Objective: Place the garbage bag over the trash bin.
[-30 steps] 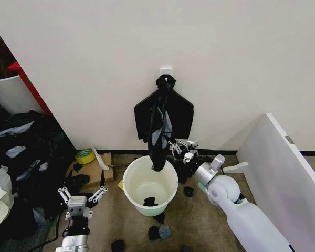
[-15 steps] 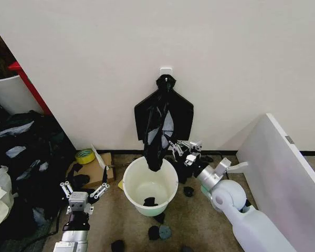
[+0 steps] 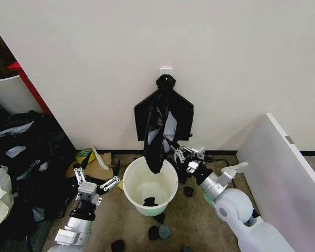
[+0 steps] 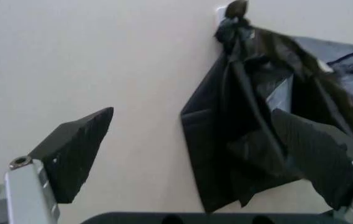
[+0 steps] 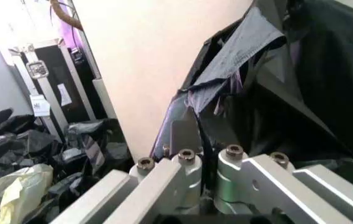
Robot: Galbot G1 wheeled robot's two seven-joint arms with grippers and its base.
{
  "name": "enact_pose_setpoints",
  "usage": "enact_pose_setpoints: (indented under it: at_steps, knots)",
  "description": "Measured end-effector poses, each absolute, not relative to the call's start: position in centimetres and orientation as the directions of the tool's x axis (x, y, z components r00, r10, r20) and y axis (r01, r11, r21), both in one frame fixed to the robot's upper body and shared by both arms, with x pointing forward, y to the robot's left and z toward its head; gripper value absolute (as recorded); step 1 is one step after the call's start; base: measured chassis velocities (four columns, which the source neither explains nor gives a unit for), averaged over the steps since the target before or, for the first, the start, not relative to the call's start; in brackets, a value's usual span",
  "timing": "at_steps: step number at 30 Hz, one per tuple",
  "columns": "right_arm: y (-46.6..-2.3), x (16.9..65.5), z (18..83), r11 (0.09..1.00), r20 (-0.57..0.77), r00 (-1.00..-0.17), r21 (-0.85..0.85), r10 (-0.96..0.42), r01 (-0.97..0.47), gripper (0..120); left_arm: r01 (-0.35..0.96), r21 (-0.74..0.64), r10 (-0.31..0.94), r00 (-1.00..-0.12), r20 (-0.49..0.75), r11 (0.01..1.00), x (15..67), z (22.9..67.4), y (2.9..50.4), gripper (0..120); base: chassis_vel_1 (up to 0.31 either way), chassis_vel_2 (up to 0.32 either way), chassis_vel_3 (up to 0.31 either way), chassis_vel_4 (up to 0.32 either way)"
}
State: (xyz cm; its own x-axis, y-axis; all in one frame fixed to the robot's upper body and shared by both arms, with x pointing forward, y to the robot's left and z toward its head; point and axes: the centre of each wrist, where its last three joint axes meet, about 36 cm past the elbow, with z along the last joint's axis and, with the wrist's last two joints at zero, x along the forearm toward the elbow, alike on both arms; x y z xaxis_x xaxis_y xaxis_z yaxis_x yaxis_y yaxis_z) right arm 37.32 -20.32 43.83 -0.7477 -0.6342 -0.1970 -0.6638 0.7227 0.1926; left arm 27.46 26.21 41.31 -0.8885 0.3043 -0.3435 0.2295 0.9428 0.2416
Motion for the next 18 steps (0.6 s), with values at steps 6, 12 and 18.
enact_pose_setpoints:
  at_steps: [6,12,18]
  knots:
    - [-20.5,37.3,43.7,0.739,-0.2,-0.766,0.203,-0.611,-0.642,0,0.344,0.221,0.404,-0.841,-0.359,0.913,31.8,42.3,25.9,100,0.0,0.0,0.0,0.0]
    - [-20.9,37.7,43.9,0.761,-0.217,-0.787,0.208,-0.577,-0.615,0,0.432,0.178,0.467,-0.814,-0.346,0.884,36.0,42.0,25.1,100,0.0,0.0,0.0,0.0]
    - [-21.5,37.5,43.8,0.774,-0.212,-0.8,0.208,-0.561,-0.598,0,0.516,0.217,0.56,-0.759,-0.333,0.829,39.6,42.4,22.8,100,0.0,0.0,0.0,0.0]
